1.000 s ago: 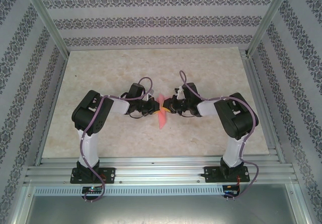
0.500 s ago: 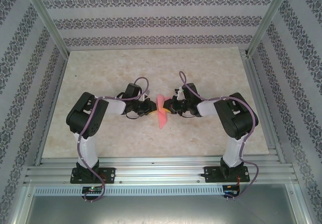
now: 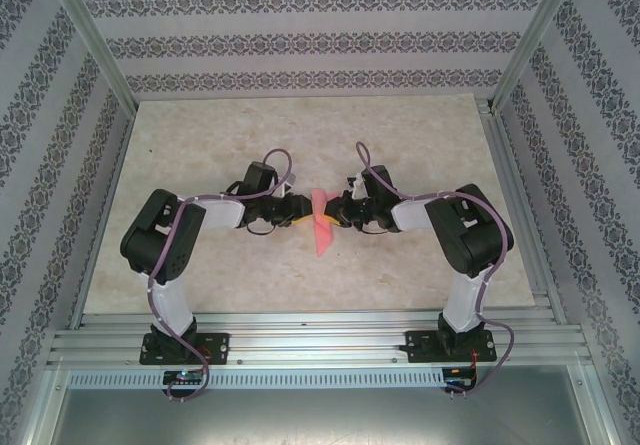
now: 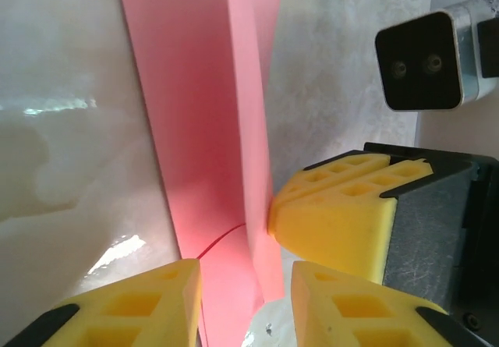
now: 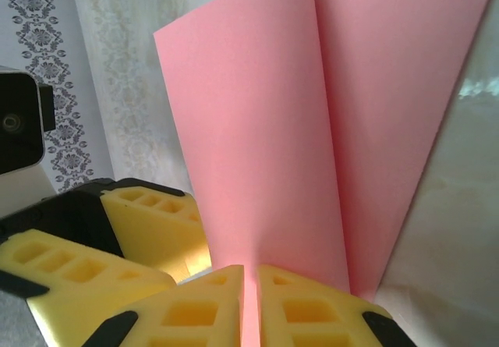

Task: Fold a paper plane with a square sheet of paper (fold left side to right side)
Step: Fold the wing for the fifth time at the center of the table.

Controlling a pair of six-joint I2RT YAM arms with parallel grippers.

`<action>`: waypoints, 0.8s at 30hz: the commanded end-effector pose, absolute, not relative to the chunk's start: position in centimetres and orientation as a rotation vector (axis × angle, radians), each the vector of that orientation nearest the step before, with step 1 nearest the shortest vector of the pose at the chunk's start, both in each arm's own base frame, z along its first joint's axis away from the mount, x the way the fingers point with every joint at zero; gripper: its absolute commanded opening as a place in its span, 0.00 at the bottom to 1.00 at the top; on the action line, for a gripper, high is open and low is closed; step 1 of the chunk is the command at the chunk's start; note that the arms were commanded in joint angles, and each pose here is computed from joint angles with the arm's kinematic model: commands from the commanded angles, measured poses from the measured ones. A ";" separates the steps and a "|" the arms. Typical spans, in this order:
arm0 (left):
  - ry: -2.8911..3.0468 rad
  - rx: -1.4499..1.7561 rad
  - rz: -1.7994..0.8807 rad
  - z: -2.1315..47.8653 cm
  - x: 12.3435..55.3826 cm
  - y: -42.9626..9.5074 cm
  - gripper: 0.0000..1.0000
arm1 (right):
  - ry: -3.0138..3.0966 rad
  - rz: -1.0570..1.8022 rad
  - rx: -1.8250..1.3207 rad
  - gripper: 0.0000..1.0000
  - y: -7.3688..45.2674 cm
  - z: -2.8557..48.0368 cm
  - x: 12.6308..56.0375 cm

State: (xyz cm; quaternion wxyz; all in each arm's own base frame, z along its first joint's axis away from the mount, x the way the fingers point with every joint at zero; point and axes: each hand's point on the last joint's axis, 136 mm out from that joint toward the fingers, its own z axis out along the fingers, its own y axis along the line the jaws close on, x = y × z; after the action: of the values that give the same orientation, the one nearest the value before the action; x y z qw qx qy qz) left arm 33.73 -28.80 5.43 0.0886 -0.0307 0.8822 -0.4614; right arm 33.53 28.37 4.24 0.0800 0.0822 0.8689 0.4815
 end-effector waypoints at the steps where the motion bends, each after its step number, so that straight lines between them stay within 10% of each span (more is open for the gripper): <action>1: 2.598 -0.051 -1.412 5.8 34.3 -30.1 0.37 | 2.590 1.412 0.217 0.13 28.4 4.3 33.8; 24: 2.615 -0.030 -1.413 5.6 34.8 -31.1 0.08 | 2.585 1.293 0.159 0.23 25.6 6.2 34.1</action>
State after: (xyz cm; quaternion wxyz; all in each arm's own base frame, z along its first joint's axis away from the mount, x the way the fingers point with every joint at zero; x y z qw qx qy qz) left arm 34.30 -30.94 5.05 0.0793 -0.0250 0.8796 -0.4683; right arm 33.48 26.42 4.72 0.0907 0.0762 0.8820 0.4562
